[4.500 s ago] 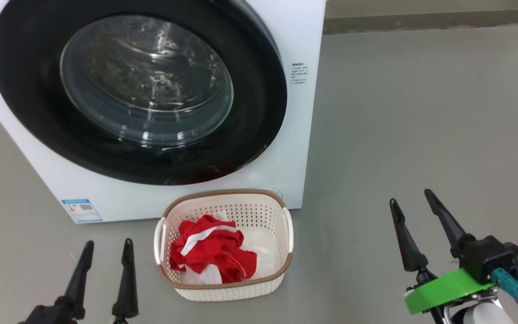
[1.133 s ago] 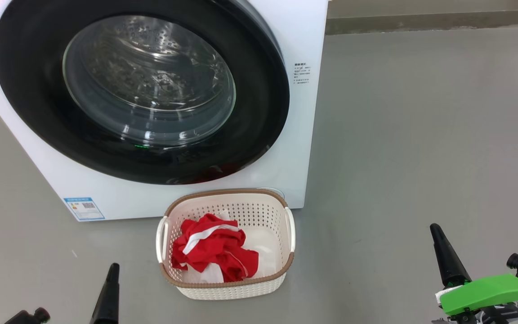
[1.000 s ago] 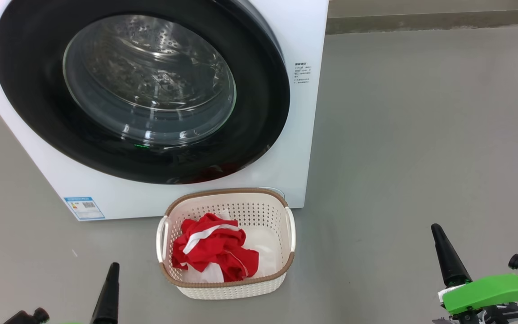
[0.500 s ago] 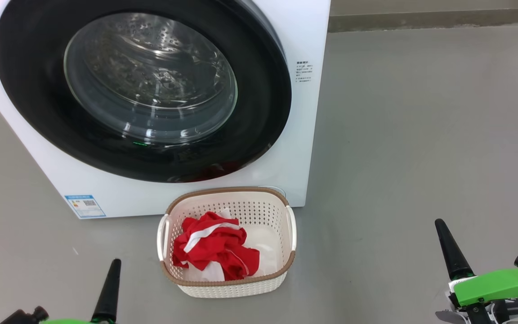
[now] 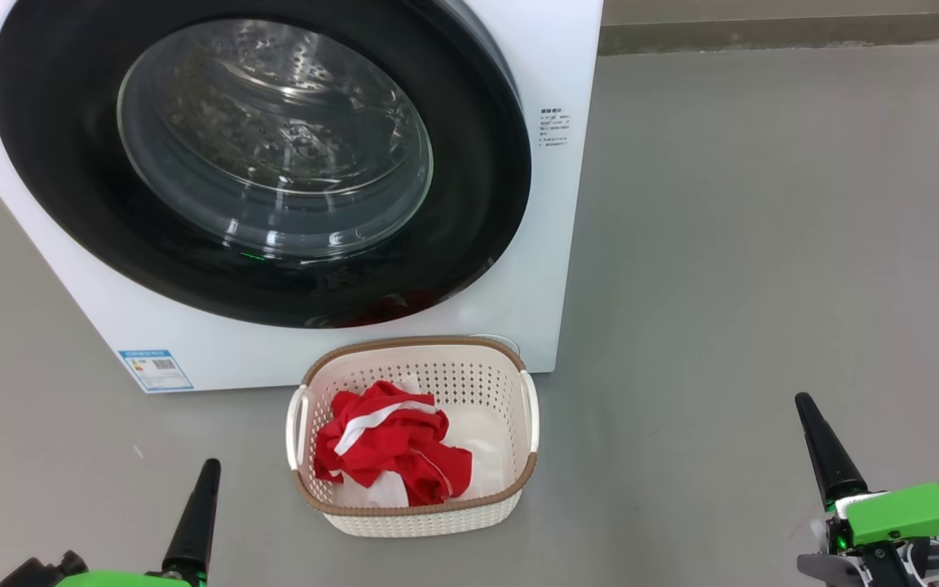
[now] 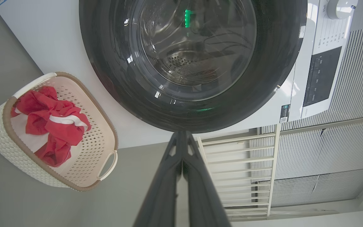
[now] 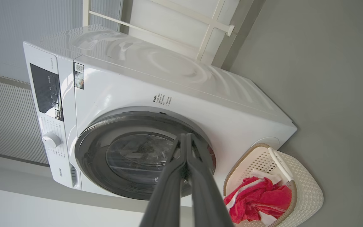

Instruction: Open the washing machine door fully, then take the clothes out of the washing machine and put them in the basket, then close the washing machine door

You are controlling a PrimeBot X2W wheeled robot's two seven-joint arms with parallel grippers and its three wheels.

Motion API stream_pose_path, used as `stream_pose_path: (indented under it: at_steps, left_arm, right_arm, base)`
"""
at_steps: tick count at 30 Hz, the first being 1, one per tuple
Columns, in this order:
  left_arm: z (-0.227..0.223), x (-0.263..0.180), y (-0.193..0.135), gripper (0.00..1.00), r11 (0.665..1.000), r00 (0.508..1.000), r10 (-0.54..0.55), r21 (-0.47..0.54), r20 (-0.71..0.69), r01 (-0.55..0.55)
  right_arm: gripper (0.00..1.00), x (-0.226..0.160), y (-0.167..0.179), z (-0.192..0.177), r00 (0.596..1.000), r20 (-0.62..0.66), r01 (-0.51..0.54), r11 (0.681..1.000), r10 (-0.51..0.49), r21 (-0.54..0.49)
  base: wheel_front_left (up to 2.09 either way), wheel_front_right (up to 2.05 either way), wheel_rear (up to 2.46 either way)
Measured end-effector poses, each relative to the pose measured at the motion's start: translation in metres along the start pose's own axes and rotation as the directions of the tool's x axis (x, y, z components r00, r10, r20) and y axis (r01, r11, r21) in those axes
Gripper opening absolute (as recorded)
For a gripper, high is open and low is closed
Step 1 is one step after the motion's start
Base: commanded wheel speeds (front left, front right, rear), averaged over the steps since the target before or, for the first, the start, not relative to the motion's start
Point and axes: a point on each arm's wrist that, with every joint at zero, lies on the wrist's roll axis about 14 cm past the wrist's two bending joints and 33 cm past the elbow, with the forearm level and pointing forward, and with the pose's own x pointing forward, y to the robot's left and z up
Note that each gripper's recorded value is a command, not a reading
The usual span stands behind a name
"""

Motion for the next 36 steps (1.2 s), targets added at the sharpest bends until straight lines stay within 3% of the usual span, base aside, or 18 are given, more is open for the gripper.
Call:
stream_pose_path:
  at_steps: [18, 36]
  left_arm:
    - [0.0010, 0.0041, -0.0052, 0.00, 0.981, 0.999, -0.030, -0.190, -0.014, 0.026]
    - [0.0013, 0.0043, -0.0060, 0.00, 0.981, 0.999, -0.035, -0.193, -0.012, 0.032]
  right_arm:
    - [0.00, 0.0066, 0.0058, 0.0036, 1.000, -0.003, -0.021, 0.980, 0.023, 0.200]
    - [0.00, 0.0066, 0.0057, 0.0054, 1.000, -0.001, -0.022, 0.979, 0.023, 0.203]
  base:
    - [0.00, 0.00, 0.00]
    - [0.00, 0.00, 0.00]
